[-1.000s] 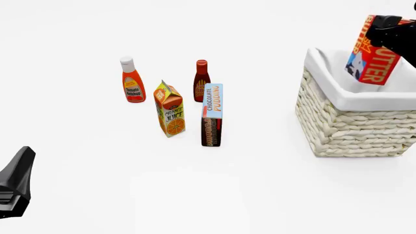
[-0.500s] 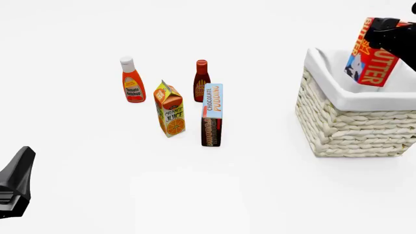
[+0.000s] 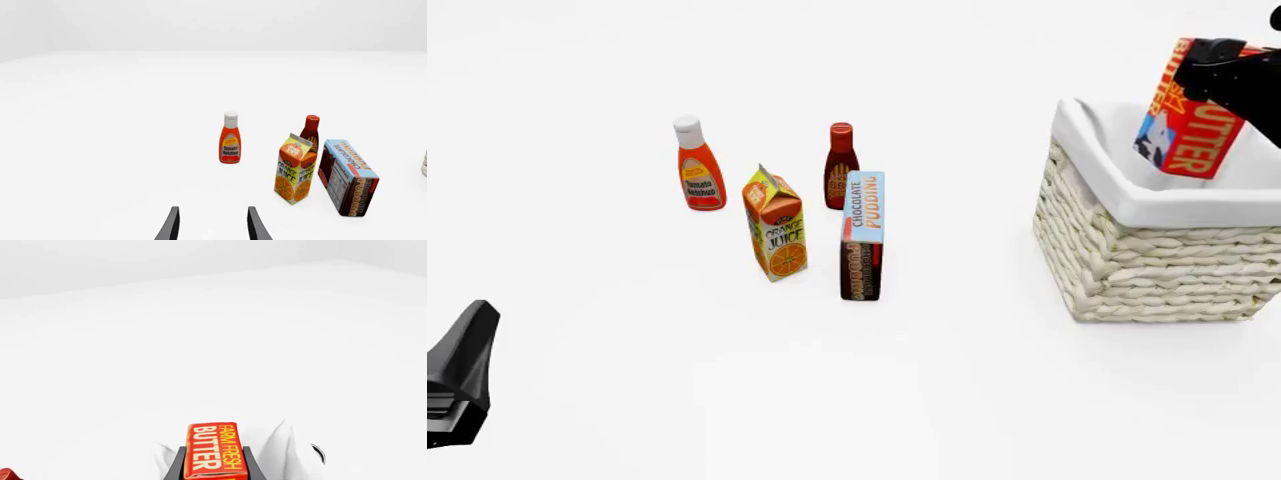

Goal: Pick the butter and place it in the basket.

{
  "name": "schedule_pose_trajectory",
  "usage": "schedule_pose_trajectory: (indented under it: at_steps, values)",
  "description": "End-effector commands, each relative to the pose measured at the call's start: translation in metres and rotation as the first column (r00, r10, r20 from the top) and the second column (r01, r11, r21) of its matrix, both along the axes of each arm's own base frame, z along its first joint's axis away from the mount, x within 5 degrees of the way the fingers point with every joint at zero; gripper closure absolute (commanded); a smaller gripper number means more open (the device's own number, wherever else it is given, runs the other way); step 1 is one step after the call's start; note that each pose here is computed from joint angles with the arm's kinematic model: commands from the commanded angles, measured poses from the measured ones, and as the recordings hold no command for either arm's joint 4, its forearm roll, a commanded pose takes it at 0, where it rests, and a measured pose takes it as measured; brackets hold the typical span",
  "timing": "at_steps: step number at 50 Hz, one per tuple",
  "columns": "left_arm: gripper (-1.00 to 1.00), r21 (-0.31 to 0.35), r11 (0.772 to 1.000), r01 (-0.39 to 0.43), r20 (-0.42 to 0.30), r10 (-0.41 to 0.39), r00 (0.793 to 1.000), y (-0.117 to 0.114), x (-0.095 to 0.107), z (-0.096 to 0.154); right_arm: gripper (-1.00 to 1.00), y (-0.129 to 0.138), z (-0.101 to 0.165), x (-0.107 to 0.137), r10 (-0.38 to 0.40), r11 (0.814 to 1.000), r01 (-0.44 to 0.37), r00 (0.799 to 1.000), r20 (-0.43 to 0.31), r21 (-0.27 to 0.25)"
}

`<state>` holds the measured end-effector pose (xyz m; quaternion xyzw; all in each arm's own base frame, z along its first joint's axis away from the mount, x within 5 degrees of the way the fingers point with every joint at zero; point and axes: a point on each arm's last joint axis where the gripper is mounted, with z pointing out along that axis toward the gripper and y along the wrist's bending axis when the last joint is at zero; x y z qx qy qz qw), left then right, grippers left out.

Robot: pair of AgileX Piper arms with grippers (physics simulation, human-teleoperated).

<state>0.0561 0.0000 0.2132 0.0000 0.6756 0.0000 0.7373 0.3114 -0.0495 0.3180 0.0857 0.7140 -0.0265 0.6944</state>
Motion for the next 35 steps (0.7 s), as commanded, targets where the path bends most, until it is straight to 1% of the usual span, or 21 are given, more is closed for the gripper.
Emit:
schedule_pose_trajectory:
  at_steps: [1,35]
  values:
    - [-1.0,0.0,1.0,0.0,0.0,0.0,1.0,0.0,0.0,0.0,1.0,-0.0002,0.0076,0.0007,-0.001,1.0,0.0,1.0,0.03,0.018]
    - [-1.0,0.0,1.0,0.0,0.0,0.0,1.0,0.0,0.0,0.0,1.0,0.0,0.0009,0.0055,0.002,1.0,-0.002,1.0,0.016,0.018]
